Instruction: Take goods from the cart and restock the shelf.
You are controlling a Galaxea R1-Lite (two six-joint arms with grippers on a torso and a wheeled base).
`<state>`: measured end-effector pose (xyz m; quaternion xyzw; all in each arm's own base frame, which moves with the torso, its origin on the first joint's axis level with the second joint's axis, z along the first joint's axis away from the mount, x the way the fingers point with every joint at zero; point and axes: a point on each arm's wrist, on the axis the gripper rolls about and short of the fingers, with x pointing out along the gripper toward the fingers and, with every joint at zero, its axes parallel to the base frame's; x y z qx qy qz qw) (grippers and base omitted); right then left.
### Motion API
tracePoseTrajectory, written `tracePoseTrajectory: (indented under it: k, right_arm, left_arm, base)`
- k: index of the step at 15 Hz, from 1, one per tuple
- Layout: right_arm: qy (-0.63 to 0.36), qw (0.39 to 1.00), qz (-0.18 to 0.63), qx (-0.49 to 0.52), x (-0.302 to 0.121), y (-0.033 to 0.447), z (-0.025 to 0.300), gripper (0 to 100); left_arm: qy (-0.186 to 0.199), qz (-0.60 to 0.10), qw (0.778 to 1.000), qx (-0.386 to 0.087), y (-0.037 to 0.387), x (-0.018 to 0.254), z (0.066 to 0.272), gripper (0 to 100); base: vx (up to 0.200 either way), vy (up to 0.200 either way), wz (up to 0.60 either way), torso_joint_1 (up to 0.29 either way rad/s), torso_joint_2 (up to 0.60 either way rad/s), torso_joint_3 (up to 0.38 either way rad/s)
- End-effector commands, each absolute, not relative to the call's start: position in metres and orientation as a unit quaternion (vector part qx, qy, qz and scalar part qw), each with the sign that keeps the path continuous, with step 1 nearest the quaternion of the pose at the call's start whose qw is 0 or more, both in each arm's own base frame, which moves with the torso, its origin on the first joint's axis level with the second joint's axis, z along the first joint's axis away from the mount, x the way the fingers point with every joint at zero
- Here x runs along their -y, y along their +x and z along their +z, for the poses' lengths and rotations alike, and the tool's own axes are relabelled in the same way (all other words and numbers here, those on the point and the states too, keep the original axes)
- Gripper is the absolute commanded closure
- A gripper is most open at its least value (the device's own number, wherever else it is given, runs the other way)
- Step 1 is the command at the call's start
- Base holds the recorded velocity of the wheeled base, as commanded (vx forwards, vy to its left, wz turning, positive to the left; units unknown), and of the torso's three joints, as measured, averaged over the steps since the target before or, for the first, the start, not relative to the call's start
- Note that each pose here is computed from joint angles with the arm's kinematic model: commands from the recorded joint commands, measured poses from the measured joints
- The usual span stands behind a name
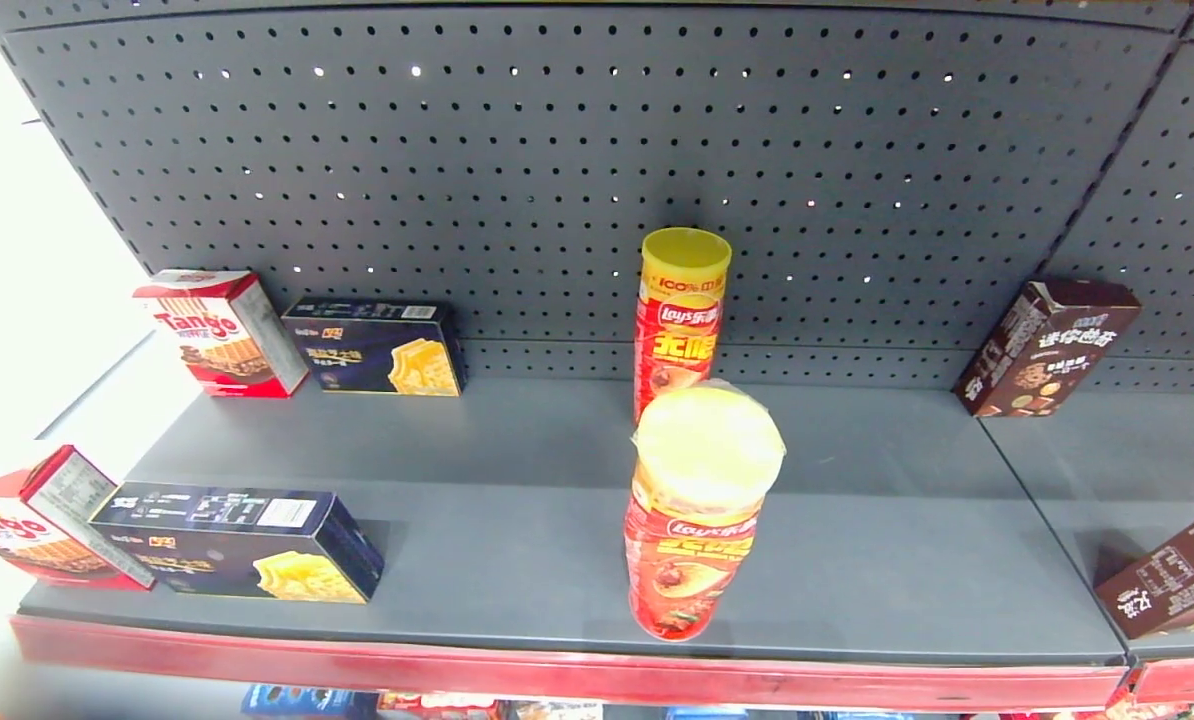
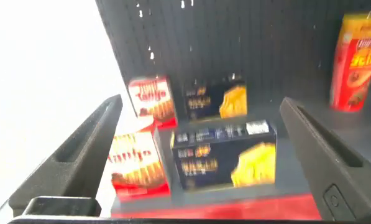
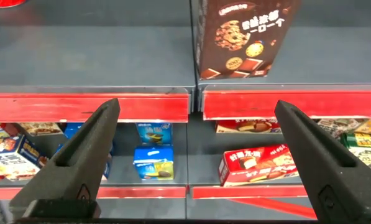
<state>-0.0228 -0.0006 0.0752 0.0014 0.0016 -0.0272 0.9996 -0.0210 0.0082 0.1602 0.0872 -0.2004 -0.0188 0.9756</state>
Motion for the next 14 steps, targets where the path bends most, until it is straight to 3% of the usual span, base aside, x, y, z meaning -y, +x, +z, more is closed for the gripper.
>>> tracePoseTrajectory:
  k: [1, 2, 4, 13, 14]
  right_arm:
    - [0.002, 1.0, -0.028, -0.001, 0.001, -0.023, 0.075, 0]
    - [0.002, 1.0, -0.028, -0.001, 0.001, -0.023, 0.075, 0]
    - [0.002, 1.0, -0.028, -0.001, 0.001, -0.023, 0.075, 0]
    - [0.002, 1.0, -0.028, -0.001, 0.001, -0.023, 0.075, 0]
    - [0.002, 1.0, -0.028, -0.001, 0.001, -0.023, 0.075, 0]
  left_arm:
    - [0.094, 0.003, 0.988, 0.126, -0.013, 0.0, 0.119, 0]
    - [0.097, 0.023, 0.991, 0.084, -0.019, 0.001, 0.101, 0]
    - [0.101, 0.004, 0.994, 0.029, -0.019, 0.001, 0.087, 0]
    - [0.052, -0.034, 0.997, 0.035, -0.023, 0.002, 0.082, 0]
    - [0.033, 0.02, 0.999, 0.026, -0.023, -0.001, 0.081, 0]
  base:
    - [0.0, 0.0, 0.0, 0.0, 0.0, 0.0]
    - [0.0, 0.0, 0.0, 0.0, 0.0, 0.0]
    - [0.0, 0.0, 0.0, 0.0, 0.0, 0.0]
    - [0.0, 0.0, 0.0, 0.0, 0.0, 0.0]
    - [0.0, 0.0, 0.0, 0.0, 0.0, 0.0]
